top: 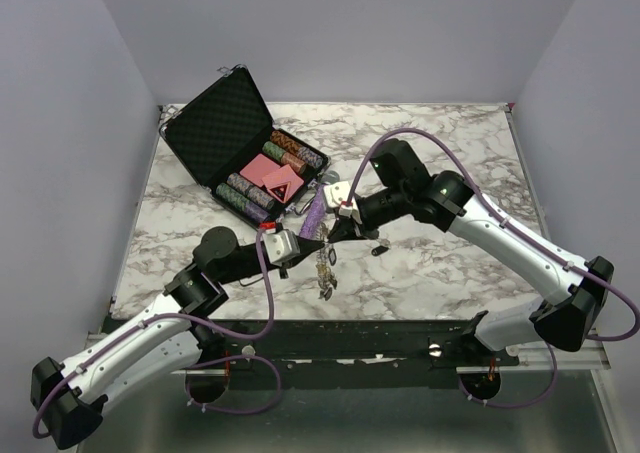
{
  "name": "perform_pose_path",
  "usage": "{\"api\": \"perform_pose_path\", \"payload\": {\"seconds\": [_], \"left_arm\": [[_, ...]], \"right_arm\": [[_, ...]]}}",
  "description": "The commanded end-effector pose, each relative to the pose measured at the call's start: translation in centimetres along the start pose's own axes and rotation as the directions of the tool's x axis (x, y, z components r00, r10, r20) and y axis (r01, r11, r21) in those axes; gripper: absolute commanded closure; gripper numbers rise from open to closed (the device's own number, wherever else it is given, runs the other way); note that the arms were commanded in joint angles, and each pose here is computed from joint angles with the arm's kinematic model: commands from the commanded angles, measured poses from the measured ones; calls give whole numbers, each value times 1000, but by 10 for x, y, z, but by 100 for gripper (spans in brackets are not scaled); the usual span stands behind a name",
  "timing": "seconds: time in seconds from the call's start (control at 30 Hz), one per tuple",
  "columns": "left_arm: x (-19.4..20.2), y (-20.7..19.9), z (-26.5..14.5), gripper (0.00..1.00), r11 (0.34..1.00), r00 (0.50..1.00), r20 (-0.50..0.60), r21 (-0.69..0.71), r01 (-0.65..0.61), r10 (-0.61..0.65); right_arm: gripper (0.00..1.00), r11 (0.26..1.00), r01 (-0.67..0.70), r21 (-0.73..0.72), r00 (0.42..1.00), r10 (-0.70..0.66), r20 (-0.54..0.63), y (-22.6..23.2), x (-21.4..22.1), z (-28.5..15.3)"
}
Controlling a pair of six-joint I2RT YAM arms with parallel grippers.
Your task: Put the keys on the keyring
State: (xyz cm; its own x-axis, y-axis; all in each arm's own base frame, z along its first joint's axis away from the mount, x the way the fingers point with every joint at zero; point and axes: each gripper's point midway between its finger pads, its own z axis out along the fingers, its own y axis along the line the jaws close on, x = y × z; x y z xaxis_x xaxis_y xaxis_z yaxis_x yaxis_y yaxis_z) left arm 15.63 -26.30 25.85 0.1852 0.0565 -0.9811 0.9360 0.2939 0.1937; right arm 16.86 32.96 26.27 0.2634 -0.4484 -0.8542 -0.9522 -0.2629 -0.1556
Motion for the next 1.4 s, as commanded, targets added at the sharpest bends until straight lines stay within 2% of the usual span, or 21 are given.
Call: {"api": "perform_pose_path", "payload": {"seconds": [0.0, 0.53, 1.0, 1.37], "left_arm": [[-12, 0, -2, 100, 1000, 997, 66, -16, 26, -24], [-18, 5, -6, 100, 998, 995, 100, -58, 27, -21], [-23, 6, -7, 100, 998, 992, 126, -63, 29, -21], [-25, 6, -7, 100, 998, 991, 134, -61, 29, -21]], "right_arm": [[86, 1000, 17, 19, 997, -18, 72, -5, -19, -3], [83, 1000, -8, 14, 998, 7, 65, 1, -9, -6], [77, 998, -45, -38, 994, 49, 100, 6, -6, 4], [77, 997, -57, -51, 991, 62, 118, 6, -8, 9]]}}
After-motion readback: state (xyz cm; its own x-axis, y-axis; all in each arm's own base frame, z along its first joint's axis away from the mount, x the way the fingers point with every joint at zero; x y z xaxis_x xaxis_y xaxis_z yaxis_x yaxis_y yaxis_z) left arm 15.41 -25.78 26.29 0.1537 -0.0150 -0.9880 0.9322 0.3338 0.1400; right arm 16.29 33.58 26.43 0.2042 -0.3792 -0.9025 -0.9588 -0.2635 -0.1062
